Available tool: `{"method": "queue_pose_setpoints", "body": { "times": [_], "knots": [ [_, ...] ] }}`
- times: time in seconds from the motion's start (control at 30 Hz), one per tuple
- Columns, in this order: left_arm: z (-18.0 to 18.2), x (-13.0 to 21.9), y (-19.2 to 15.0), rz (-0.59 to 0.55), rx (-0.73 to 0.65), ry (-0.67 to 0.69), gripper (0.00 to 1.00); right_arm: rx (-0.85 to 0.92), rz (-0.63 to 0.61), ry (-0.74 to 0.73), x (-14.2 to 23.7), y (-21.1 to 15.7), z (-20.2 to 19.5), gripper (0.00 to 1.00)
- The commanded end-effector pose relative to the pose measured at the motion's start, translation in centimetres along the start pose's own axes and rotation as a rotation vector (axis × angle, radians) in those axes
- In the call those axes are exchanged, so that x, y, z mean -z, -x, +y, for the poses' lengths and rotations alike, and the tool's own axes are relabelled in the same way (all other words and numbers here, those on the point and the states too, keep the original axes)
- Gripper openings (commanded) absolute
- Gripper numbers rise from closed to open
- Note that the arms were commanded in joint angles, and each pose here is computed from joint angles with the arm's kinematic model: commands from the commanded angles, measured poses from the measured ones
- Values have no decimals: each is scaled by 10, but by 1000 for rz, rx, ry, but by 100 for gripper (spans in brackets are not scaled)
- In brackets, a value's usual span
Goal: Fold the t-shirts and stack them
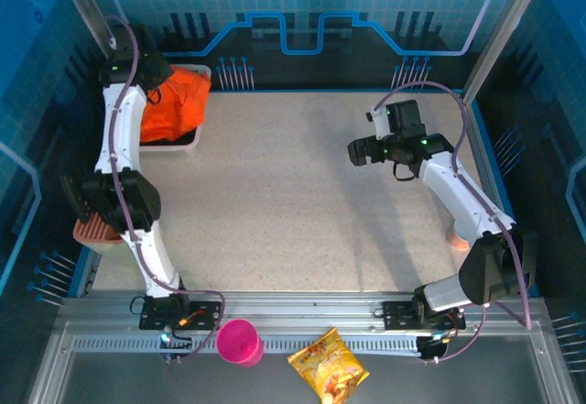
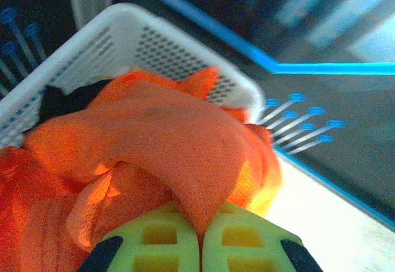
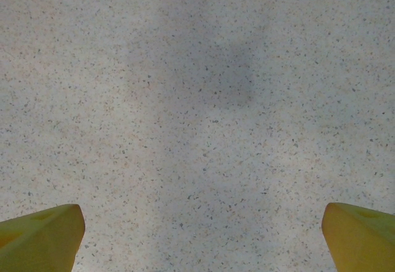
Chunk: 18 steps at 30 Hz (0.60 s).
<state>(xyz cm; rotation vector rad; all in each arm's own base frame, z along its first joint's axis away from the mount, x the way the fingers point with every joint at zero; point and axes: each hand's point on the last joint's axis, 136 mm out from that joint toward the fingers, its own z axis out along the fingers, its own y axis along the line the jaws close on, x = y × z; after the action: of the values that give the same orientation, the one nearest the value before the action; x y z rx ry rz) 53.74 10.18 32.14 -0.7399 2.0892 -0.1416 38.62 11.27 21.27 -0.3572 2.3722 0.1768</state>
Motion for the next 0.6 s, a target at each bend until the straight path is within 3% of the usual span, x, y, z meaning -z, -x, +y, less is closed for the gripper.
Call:
{"method": "queue_pose_setpoints", "body": {
  "times": [0.0,0.43,0.57],
  "knots": [
    [-41,33,-16,91,-53,-188,0,17,-24,3,11,1,5,100],
    [-185,150,-122,204,-399,-507,0,-25,-84,-6,25,11,-3,100],
    [-213,162,-163,253,-474,-570,0,-41,-95,-16,29,13,-7,100]
  ]
}}
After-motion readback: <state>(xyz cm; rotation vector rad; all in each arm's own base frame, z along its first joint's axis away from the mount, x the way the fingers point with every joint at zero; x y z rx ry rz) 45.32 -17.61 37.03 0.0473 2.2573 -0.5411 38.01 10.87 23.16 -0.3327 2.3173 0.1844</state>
